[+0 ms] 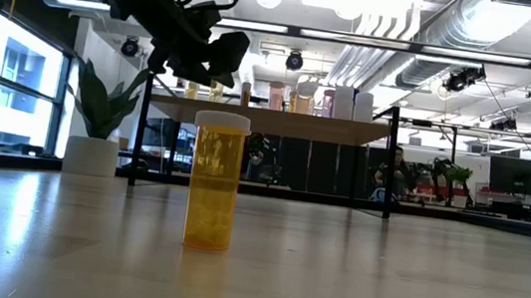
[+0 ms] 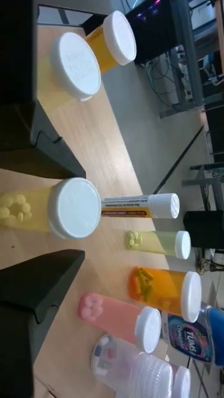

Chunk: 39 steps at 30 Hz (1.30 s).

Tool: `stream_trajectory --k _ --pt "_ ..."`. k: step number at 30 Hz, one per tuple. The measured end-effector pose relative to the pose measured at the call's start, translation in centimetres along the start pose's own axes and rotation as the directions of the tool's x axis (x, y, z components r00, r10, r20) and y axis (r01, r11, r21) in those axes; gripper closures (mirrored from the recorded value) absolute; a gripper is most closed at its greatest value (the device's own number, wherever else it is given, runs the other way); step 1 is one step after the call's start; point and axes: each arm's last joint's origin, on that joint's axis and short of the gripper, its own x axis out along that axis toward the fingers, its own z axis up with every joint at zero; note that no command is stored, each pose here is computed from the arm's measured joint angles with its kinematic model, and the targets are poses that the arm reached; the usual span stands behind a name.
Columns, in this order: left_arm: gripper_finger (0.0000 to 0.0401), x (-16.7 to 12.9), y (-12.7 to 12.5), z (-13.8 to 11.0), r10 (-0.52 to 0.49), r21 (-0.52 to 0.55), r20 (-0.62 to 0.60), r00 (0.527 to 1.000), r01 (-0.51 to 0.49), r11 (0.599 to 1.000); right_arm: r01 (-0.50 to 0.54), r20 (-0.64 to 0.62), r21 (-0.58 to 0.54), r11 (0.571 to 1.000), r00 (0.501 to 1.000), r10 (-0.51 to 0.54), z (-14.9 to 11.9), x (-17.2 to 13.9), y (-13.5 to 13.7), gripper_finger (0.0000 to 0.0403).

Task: Pick and place medicine bottles onto shelf by color
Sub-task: Put the yellow pill bottle on the shelf, then put the small orange pill bottle on the shelf

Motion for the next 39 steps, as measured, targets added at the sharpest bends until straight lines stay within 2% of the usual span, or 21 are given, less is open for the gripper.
stream_trajectory --k 21,33,36,39 --pt "0.0215 -0.3 0.1 1.1 0.015 -0.059 0.073 0.997 -0.011 0.998 0.000 0.000 0.000 1.000 1.000 0.000 0.0 0.0 0.0 0.0179" --pt "0.0215 -3.2 2.1 4.8 0.004 -0.176 0.192 0.981 0.031 0.984 0.000 0.000 0.001 1.000 1.000 0.000 0.0 0.0 0.0 0.0179" --pt "0.0215 -4.3 2.7 5.8 -0.050 -0.200 0.228 0.972 0.097 0.975 -0.013 0.000 0.026 1.000 1.000 0.013 0.0 0.0 0.0 0.0179" --pt "0.0215 -5.3 3.1 6.5 -0.193 -0.181 0.242 0.951 0.239 0.954 -0.039 -0.002 0.052 0.998 0.999 0.039 -0.1 0.1 0.1 0.0179"
